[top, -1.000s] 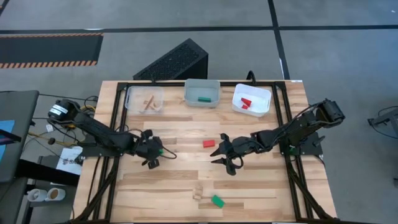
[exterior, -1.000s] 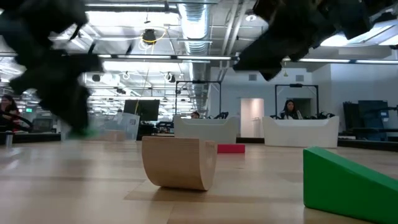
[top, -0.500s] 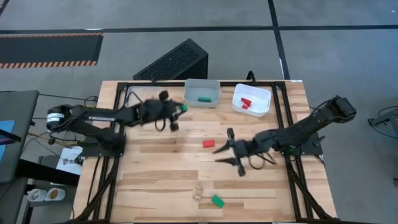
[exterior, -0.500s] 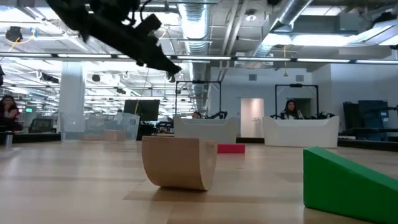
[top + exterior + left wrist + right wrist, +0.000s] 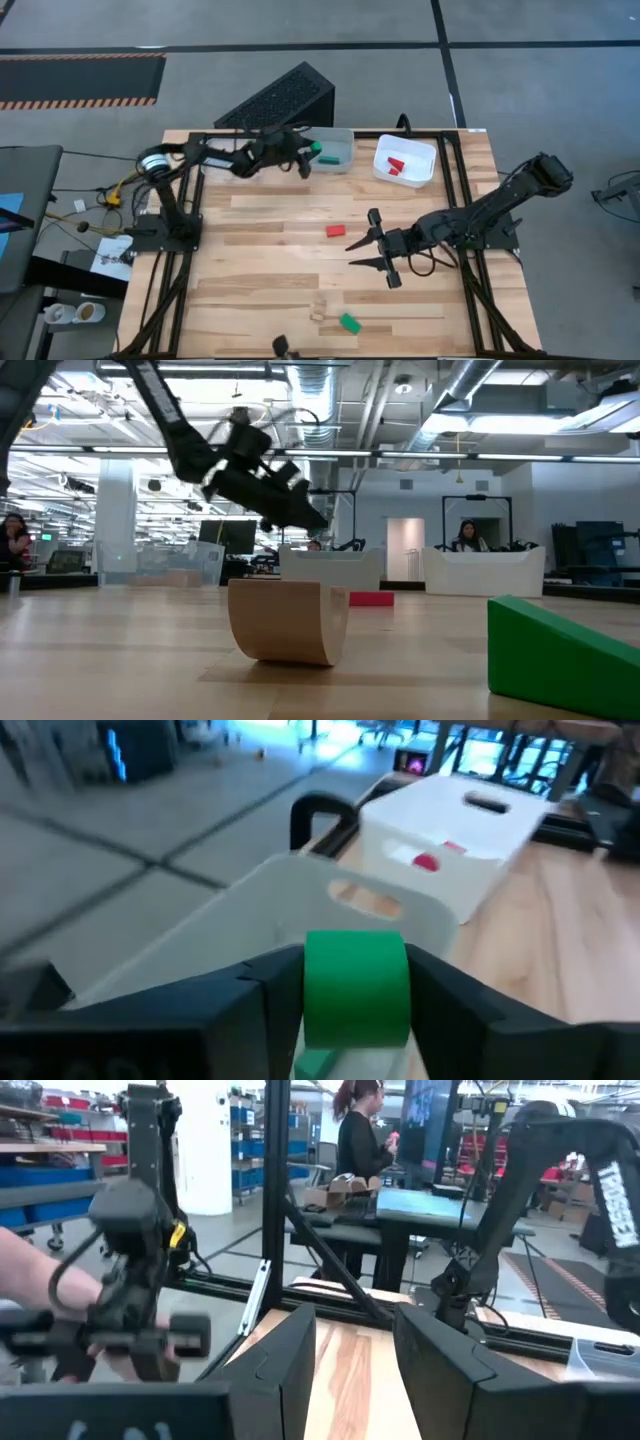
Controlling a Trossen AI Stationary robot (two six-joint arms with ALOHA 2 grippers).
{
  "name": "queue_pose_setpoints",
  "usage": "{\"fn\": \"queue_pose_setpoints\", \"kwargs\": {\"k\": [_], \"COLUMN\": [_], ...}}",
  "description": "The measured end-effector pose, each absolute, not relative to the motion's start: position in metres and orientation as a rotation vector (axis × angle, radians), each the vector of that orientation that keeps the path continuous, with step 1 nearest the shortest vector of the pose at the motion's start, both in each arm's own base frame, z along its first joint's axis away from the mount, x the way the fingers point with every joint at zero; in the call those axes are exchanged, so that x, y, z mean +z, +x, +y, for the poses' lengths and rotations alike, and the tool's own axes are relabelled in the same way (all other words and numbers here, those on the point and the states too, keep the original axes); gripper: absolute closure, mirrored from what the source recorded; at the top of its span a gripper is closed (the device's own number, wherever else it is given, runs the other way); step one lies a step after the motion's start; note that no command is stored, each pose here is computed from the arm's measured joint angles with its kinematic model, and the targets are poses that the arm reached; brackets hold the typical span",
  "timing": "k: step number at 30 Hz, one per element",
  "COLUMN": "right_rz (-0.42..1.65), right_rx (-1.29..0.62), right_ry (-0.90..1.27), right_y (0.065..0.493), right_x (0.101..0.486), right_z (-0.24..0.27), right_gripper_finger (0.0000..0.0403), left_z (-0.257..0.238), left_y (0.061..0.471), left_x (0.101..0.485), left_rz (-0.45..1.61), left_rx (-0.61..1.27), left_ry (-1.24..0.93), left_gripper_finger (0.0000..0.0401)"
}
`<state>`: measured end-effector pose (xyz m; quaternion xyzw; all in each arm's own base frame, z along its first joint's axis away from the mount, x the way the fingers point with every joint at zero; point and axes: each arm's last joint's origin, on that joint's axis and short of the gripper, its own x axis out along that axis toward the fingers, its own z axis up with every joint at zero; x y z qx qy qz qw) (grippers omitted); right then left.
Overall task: Sort & place blocks by color
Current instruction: Put the top green block into the gray bin, then put the red block into the white bin
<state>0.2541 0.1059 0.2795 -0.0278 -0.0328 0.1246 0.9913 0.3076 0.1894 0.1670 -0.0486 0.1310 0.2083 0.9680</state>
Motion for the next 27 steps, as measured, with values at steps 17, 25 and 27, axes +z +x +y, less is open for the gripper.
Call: {"fn": "queue_pose_setpoints", "kwargs": {"k": [17, 25, 27], "right_rz": [0.159, 0.396, 0.433], "right_rx": [0.105, -0.166, -0.248], "right_ry": [-0.020, 0.078, 0.129], "right_y": [0.254, 0.251, 0.254], "right_x": [0.258, 0.232, 0.218], "right_z": [0.101, 0.082, 0.075], "right_gripper_finger": [0.0244, 0.0244, 0.0244], "left_z": [0.164, 0.072, 0.052], "left_y": [0.321, 0.275, 0.258], "left_x": [0.208, 0.206, 0.205], "left_rz": [0.335, 0.196, 0.106], "left_rx": [0.320, 0.289, 0.264], "left_ry": [-0.159, -0.132, -0.164], "left_gripper_finger": [0.0114, 0.0147, 0.0153]}}
